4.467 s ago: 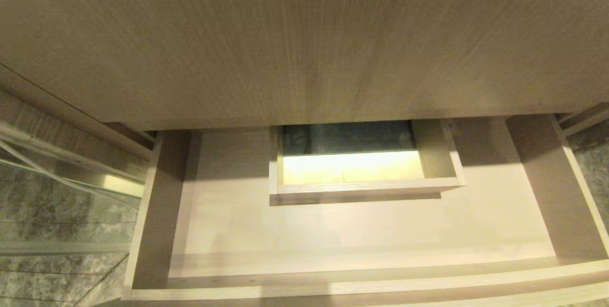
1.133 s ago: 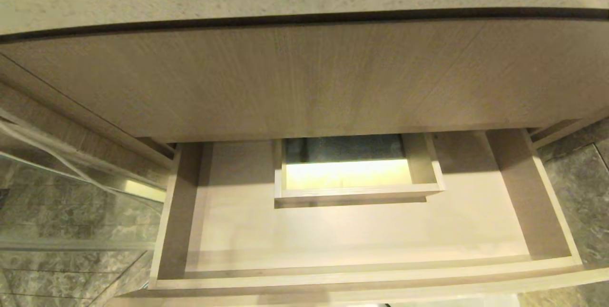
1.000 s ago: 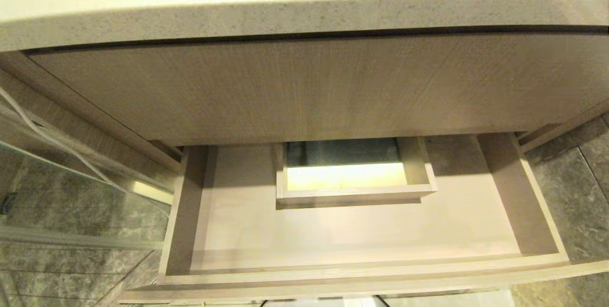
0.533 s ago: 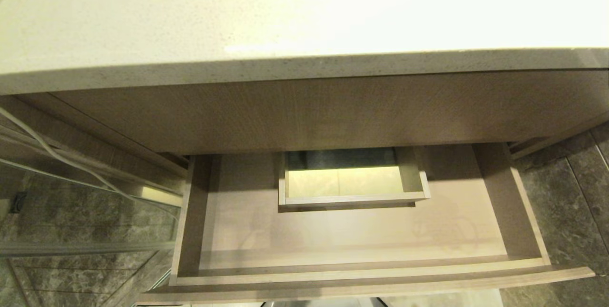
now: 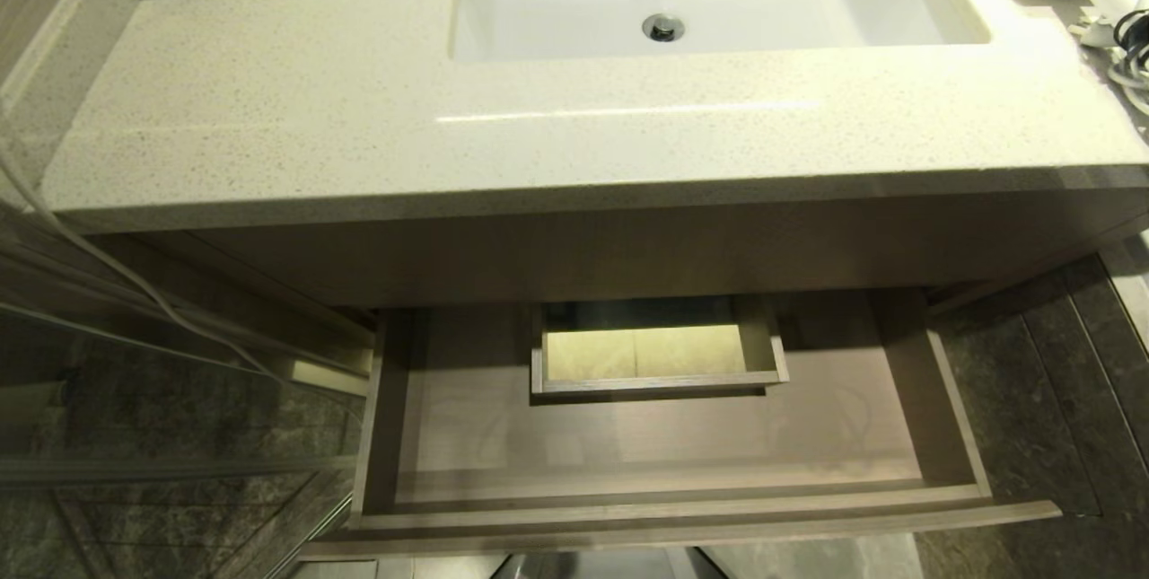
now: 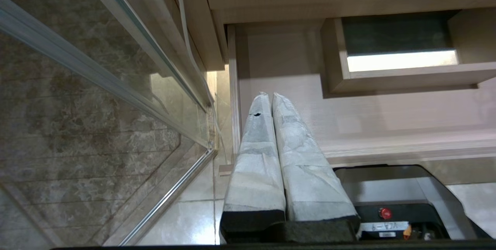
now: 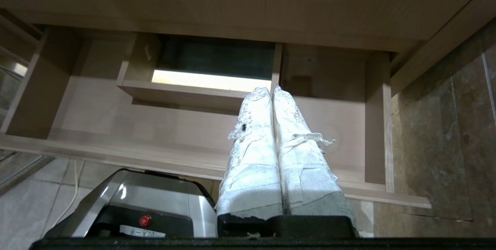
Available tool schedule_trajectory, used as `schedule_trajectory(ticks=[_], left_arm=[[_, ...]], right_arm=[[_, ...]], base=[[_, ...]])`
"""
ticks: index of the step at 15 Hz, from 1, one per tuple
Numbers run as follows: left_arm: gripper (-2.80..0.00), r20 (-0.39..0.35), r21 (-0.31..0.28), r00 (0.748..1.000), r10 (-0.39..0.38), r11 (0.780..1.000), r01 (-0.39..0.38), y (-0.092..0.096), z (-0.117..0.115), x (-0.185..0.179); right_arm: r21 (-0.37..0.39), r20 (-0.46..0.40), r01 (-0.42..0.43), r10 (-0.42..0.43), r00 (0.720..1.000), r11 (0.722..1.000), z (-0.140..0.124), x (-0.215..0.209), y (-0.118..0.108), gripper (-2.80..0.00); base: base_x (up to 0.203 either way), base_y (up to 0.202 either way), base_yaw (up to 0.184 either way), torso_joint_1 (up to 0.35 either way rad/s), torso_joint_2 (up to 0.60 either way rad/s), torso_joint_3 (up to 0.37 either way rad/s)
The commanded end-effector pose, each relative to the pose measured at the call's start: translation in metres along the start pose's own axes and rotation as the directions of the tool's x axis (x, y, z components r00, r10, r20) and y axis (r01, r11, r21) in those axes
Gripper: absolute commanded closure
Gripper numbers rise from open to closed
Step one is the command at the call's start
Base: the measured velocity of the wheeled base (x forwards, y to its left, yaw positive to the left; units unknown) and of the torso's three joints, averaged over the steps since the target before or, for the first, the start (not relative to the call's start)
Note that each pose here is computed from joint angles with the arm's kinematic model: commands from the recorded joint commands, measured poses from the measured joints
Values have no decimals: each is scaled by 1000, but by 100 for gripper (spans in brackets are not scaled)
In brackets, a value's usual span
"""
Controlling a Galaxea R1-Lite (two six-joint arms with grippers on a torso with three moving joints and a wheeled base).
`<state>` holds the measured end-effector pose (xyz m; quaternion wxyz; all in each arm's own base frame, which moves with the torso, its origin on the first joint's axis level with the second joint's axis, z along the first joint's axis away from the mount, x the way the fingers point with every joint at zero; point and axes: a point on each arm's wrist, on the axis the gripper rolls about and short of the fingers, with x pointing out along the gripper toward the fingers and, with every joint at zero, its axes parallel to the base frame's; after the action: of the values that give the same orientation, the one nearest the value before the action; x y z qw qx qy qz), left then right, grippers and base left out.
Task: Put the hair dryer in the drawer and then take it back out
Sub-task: Pick up the hairdryer
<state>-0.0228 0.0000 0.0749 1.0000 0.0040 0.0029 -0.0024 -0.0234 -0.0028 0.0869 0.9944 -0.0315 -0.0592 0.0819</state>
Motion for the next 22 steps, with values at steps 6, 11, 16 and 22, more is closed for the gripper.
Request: schedule_trajectory(ticks=[6,11,16,22], left_arm=[[0,0,0,1000,2,1000,-2,0,0,0],[0,0,1,1000,2,1000,-2,0,0,0],[0,0,3,1000,0,1000,0,0,0,0],[0,0,6,1000,0,1000,0,0,0,0]], right_arm=[[-1,-1,-1,1,1000,1000,-12,-1,1,0],[-1,-1,-1,1,1000,1000,-12,-1,1,0],[-3,-1,-2,2,1000,1000,-12,-1,1,0],[-2,-2,1,-1,1000,1000,-12,-1,1,0]], base=[[0,0,0,256,-484,-234],[0,0,0,184,-345,-161],[0,0,0,151,-279,-132],[0,0,0,4,-7,-3]])
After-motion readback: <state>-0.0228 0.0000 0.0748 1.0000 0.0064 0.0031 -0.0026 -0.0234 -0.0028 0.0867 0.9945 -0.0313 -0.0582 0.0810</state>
